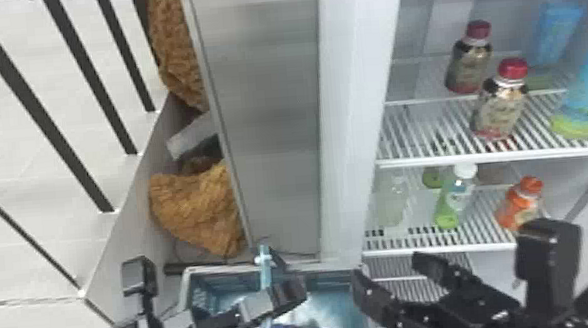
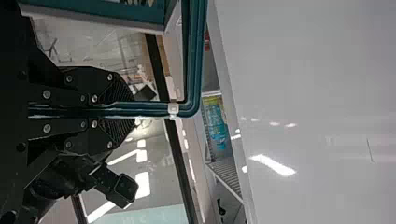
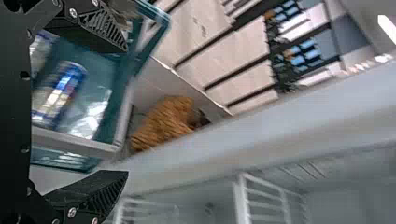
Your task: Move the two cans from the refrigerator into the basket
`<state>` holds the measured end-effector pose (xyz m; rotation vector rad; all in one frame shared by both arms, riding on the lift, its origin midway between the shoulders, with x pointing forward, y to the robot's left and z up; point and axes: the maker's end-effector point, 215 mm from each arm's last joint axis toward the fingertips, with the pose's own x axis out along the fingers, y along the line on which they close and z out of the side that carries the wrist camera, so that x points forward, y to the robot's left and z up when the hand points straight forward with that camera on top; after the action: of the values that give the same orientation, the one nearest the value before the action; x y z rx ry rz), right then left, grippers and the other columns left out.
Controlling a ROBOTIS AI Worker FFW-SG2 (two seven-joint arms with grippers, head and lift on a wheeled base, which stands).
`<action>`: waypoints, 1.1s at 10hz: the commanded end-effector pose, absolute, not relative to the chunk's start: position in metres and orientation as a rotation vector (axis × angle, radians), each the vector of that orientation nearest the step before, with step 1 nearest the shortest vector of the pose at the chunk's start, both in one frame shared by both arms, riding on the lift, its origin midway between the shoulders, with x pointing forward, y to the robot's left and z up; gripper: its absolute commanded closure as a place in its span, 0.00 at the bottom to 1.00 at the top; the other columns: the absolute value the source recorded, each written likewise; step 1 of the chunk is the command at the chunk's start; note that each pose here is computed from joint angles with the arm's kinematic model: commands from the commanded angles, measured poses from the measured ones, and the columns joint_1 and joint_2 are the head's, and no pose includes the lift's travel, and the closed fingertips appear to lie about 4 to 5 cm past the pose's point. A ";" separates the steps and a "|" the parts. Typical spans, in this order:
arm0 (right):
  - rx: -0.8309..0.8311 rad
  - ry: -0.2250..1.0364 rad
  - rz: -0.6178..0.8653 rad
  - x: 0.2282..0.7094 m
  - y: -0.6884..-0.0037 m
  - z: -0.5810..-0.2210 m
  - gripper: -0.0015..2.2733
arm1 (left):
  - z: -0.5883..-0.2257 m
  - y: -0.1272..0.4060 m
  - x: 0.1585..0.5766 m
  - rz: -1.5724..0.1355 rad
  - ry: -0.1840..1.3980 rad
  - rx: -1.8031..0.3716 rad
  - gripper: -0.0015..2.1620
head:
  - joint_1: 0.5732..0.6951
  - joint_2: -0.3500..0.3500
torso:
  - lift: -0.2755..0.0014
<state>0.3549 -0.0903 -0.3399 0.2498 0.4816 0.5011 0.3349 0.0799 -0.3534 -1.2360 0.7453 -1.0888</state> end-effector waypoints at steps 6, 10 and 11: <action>0.208 0.187 0.337 0.355 -0.184 -0.306 0.06 | -0.356 0.080 0.332 -1.083 0.749 -1.244 0.55 | 1.00 0.33 | 0.88; 0.112 0.163 0.212 0.328 -0.258 -0.325 0.06 | -0.358 0.079 0.329 -1.082 0.755 -1.249 0.55 | 1.00 0.13 | 0.88; 0.096 0.155 0.206 0.323 -0.268 -0.332 0.06 | -0.358 0.079 0.329 -1.082 0.755 -1.249 0.55 | 1.00 0.11 | 0.88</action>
<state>0.3256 -0.2595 -0.3288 0.1069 0.1610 0.2210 0.3292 0.0796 -0.3581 -1.2490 0.7554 -1.0808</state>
